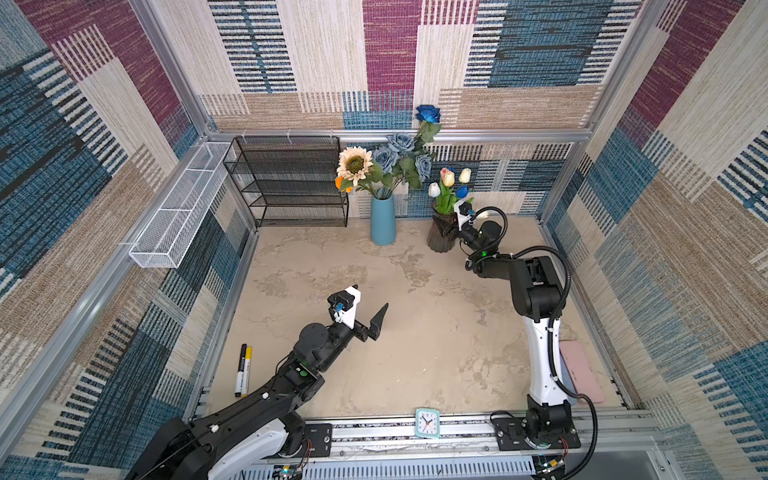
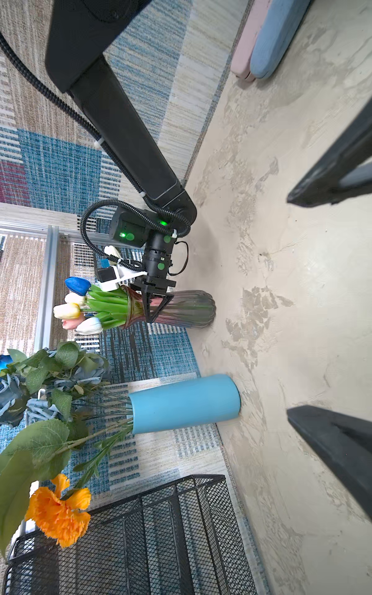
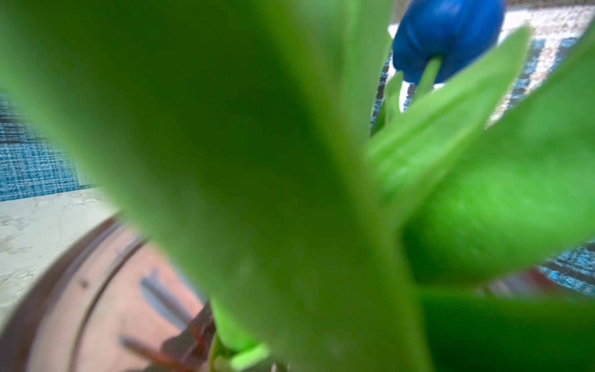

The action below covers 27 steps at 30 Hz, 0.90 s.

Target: Arrange the flowers into the vase

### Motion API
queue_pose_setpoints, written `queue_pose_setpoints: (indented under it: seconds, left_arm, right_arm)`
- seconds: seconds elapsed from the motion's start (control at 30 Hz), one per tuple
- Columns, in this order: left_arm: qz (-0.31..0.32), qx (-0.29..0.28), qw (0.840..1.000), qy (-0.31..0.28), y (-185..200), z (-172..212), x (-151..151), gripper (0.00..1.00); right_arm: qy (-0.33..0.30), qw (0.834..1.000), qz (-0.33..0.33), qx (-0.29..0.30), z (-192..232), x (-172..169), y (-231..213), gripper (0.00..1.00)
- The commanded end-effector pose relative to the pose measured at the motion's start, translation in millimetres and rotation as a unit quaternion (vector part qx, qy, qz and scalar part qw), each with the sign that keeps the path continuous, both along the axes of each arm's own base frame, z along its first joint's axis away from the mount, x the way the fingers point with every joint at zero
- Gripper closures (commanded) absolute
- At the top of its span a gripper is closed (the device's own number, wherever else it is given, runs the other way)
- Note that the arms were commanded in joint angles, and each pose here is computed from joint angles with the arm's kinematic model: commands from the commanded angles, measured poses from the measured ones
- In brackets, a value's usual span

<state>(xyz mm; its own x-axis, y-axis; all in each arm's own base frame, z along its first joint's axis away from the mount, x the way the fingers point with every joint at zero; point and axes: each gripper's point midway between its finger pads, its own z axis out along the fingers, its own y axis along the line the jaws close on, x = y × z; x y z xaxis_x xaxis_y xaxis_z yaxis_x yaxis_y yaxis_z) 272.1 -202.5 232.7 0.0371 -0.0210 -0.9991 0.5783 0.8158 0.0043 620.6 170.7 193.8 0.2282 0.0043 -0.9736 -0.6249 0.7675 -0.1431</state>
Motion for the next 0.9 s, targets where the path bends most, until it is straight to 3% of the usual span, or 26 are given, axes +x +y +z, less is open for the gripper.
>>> queue_pose_setpoints:
  seconds: [0.0, 0.07, 0.13, 0.53, 0.73, 0.87]
  left_arm:
    - [-0.001, -0.002, 1.0, -0.012, -1.3, 7.3, 1.4, 0.01]
    - [-0.002, -0.002, 1.0, -0.012, -1.7, 8.0, 1.3, 0.01]
    - [-0.001, -0.002, 1.0, -0.013, -1.3, 9.0, 1.5, 0.01]
    - [0.029, -0.006, 1.0, -0.011, 10.3, 23.5, 14.1, 0.01]
    - [0.123, -0.02, 0.992, 0.015, 62.7, 26.3, 40.2, 0.01]
    - [0.218, -0.005, 0.975, 0.037, 109.1, 14.7, 52.2, 0.01]
  right_arm:
    - [-0.041, 0.999, 0.006, 0.008, 18.8, -0.9, 0.1, 0.42]
    - [-0.037, 0.999, 0.006, 0.008, 16.7, -0.3, -0.7, 0.18]
    - [-0.039, 0.999, 0.006, 0.005, 17.3, -0.4, -0.5, 0.01]
    - [-0.029, 0.999, -0.013, 0.0, 12.1, -27.7, -13.9, 0.0]
    - [-0.025, 0.999, -0.026, -0.009, 9.2, -58.5, -21.6, 0.0]
    - [-0.028, 0.998, -0.046, -0.008, 11.7, -83.9, -30.3, 0.0]
